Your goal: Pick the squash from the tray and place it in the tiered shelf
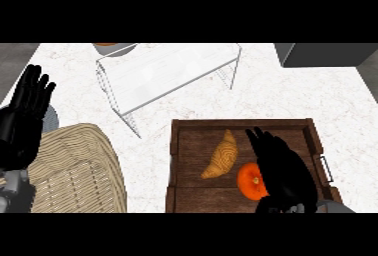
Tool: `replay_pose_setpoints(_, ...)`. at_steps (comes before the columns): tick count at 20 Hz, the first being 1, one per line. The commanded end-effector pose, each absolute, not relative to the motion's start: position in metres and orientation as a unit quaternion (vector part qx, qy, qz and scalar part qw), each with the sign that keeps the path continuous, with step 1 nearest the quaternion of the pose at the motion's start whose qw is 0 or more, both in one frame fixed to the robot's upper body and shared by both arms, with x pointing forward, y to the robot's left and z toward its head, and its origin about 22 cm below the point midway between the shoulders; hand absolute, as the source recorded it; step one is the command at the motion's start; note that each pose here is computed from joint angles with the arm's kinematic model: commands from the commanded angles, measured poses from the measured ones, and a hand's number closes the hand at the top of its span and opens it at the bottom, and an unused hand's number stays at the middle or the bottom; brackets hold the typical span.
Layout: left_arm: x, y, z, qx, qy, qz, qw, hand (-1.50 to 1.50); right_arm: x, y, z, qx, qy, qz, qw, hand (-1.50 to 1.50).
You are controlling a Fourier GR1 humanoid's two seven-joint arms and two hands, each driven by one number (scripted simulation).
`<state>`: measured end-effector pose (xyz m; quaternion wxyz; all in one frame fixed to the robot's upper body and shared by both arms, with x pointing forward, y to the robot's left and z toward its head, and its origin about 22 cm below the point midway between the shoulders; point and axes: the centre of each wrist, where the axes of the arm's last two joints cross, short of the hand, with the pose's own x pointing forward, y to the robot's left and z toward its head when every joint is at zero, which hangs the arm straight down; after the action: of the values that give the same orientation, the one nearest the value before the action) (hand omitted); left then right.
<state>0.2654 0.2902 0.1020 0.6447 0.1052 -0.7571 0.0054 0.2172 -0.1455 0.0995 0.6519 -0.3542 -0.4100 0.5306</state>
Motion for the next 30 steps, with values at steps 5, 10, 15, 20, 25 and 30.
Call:
replay_pose_setpoints(5, 0.255, 0.273, 0.063, 0.112, -0.717, 0.024, 0.688, 0.00, 0.211, -0.143, 0.093, -0.373, -0.382, 0.510, 0.675, -1.50)
replay_pose_setpoints(10, 0.255, 0.264, 0.069, 0.110, -0.720, 0.017, 0.685, 0.00, 0.207, -0.143, 0.074, -0.370, -0.394, 0.505, 0.673, -1.50)
replay_pose_setpoints(15, 0.254, 0.278, 0.070, 0.104, -0.716, 0.015, 0.690, 0.00, 0.222, -0.142, 0.050, -0.363, -0.380, 0.512, 0.680, -1.50)
replay_pose_setpoints(20, 0.264, 0.285, 0.071, 0.112, -0.717, 0.021, 0.688, 0.00, 0.231, -0.142, 0.043, -0.352, -0.363, 0.523, 0.686, 1.50)
replay_pose_setpoints(25, 0.254, 0.268, 0.059, 0.103, -0.722, 0.015, 0.685, 0.00, 0.215, -0.135, 0.021, -0.375, -0.376, 0.560, 0.636, 1.50)
replay_pose_setpoints(30, 0.250, 0.268, 0.062, 0.106, -0.717, 0.019, 0.689, 0.00, 0.219, -0.144, 0.034, -0.399, -0.403, 0.560, 0.604, 1.50)
